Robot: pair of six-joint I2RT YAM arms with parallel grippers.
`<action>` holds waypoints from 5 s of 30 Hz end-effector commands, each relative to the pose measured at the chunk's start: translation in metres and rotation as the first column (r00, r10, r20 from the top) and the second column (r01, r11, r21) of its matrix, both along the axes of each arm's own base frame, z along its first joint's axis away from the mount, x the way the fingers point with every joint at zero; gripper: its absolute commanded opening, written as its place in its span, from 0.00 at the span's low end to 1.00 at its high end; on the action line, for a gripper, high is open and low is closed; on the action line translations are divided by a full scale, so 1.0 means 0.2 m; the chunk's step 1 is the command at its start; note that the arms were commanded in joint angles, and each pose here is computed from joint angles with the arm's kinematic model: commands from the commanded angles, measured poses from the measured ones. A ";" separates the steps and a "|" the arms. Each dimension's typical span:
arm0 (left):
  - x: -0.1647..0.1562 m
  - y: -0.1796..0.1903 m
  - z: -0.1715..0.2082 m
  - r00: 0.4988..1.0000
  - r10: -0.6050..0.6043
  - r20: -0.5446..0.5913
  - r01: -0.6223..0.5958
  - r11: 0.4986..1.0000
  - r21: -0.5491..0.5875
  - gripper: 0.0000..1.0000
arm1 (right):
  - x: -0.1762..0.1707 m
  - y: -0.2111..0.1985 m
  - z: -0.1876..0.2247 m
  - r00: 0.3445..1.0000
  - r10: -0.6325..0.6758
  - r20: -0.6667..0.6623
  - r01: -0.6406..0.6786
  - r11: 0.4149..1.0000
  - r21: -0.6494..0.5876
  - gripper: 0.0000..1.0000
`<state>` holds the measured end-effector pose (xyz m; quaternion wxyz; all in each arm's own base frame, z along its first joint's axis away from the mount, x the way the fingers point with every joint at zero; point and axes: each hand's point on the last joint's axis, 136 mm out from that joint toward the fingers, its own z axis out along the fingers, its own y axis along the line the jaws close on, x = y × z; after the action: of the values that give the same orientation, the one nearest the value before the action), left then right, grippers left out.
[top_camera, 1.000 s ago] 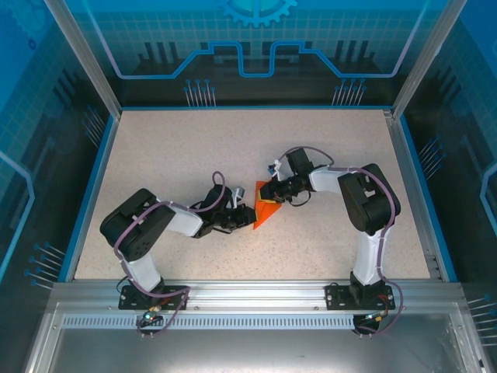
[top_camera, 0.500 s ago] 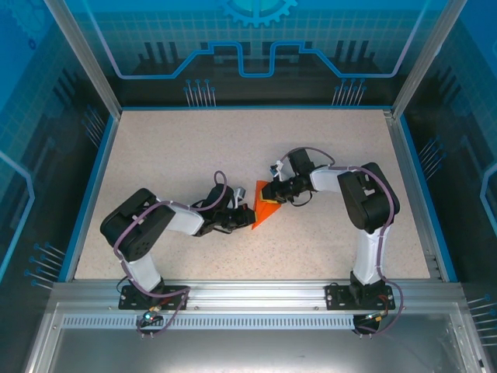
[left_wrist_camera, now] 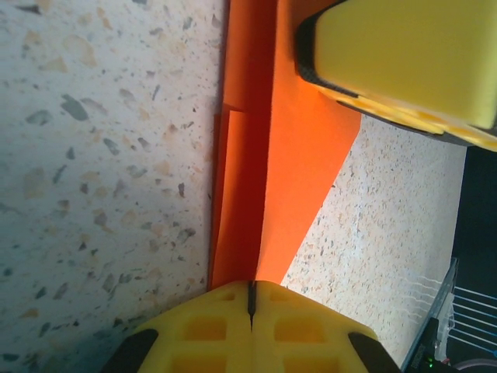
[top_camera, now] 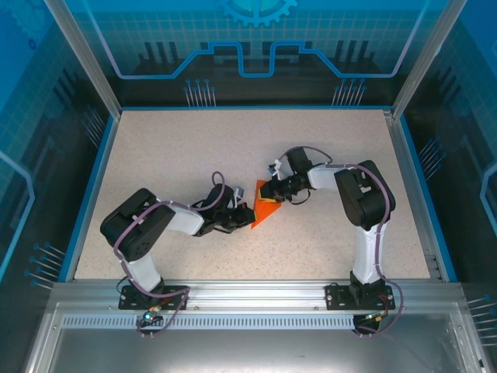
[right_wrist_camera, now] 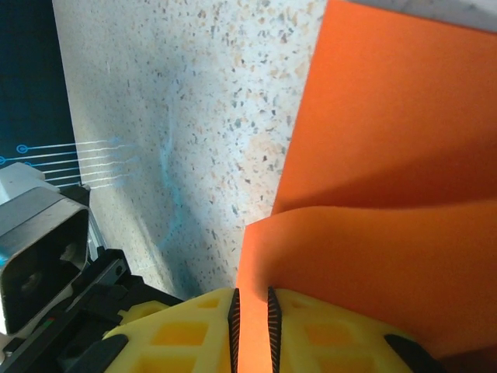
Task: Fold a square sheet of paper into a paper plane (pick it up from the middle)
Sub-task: Fourth fold the wing at the center of the table.
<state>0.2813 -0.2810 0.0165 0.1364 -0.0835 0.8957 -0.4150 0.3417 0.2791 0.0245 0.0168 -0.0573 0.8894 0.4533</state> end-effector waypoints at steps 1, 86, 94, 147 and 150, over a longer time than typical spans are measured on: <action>-0.03 0.06 -0.11 0.997 0.041 -0.072 -0.036 0.997 0.069 0.00 | 0.01 -0.04 -0.07 1.000 -0.015 -0.021 0.014 0.999 -0.050 0.20; -0.03 0.00 0.16 0.998 -0.053 0.044 0.049 0.995 0.085 0.30 | -0.05 -0.03 -0.16 0.999 0.021 -0.031 -0.026 0.988 -0.151 0.19; -0.03 0.02 0.10 0.999 -0.054 0.007 0.052 0.988 0.144 0.24 | -0.05 -0.03 -0.15 0.999 0.023 -0.031 -0.027 0.989 -0.145 0.19; -0.05 0.06 0.09 0.999 -0.032 0.031 0.023 0.965 0.261 0.31 | -0.05 -0.04 -0.18 0.999 0.024 -0.047 -0.031 0.988 -0.148 0.20; -0.04 0.06 0.12 0.998 -0.041 0.052 0.027 0.967 0.253 0.34 | -0.05 -0.04 -0.18 0.999 0.024 -0.047 -0.031 0.989 -0.146 0.20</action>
<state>0.2715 -0.2684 0.0288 0.1460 -0.0460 0.9417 -0.2995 0.3335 0.2850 0.0180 0.0011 -0.0742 0.9016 0.4262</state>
